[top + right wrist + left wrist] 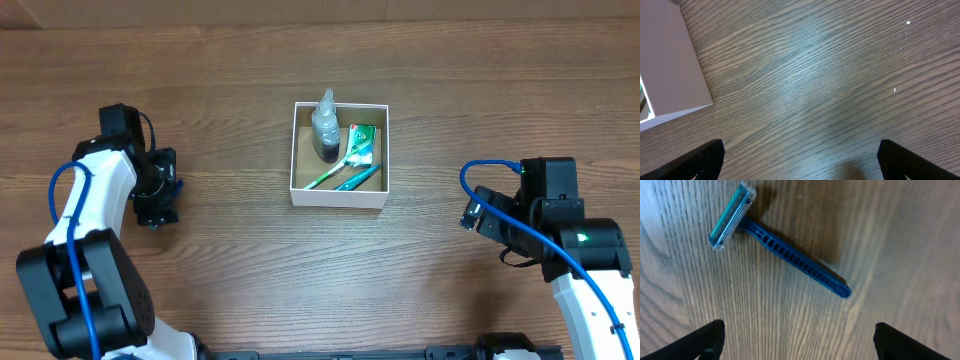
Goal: Pack container
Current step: 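Move the left gripper to the blue razor and grasp it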
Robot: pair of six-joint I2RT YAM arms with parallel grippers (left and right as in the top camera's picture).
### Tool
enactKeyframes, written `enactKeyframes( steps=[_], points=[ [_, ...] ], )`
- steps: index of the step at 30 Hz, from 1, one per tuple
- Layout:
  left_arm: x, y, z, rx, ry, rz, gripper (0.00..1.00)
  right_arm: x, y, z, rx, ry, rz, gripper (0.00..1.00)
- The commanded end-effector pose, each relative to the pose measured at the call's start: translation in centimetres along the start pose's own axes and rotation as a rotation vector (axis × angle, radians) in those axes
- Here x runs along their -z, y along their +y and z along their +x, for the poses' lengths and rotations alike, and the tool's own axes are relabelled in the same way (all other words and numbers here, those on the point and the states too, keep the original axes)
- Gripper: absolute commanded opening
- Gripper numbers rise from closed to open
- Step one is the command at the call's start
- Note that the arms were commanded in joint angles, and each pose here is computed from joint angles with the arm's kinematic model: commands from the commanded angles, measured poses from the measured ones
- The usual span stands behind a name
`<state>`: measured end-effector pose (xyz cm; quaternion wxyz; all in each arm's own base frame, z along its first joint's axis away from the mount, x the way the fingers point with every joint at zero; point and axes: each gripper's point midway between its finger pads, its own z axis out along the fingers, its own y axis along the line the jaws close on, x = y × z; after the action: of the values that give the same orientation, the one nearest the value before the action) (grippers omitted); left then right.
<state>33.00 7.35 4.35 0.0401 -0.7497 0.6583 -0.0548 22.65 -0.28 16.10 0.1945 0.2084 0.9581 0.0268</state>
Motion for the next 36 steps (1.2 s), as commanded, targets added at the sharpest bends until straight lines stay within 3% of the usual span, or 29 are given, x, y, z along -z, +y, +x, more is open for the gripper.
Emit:
enactKeyframes(
  steps=[1,12,16,27,31,34,36],
  points=[
    [-1.7,0.2,0.6,0.106,0.022,-0.035,0.96,0.0,0.1,0.0,0.0,-0.002,-0.005,1.0],
    [-4.2,0.0,-0.9,0.235,-0.052,-0.052,0.96,0.0,0.0,0.0,0.0,-0.001,-0.005,1.0],
    [-4.2,-0.3,-1.0,0.29,-0.059,-0.037,0.9,0.0,0.0,0.0,0.0,-0.001,-0.005,1.0],
    [-4.1,1.2,-1.9,0.344,-0.11,-0.091,0.97,0.0,0.0,0.0,0.001,0.0,-0.005,1.0],
    [-4.1,1.3,-2.3,0.365,-0.115,-0.093,0.95,0.0,0.0,0.0,0.001,0.002,-0.004,1.0],
    [-4.3,1.8,-2.4,0.383,-0.116,-0.105,0.84,0.0,0.0,0.1,0.001,0.002,-0.004,1.0],
    [-4.4,2.1,-2.4,0.387,-0.119,-0.11,0.83,0.0,0.0,0.1,0.001,0.002,-0.004,1.0]
  ],
)
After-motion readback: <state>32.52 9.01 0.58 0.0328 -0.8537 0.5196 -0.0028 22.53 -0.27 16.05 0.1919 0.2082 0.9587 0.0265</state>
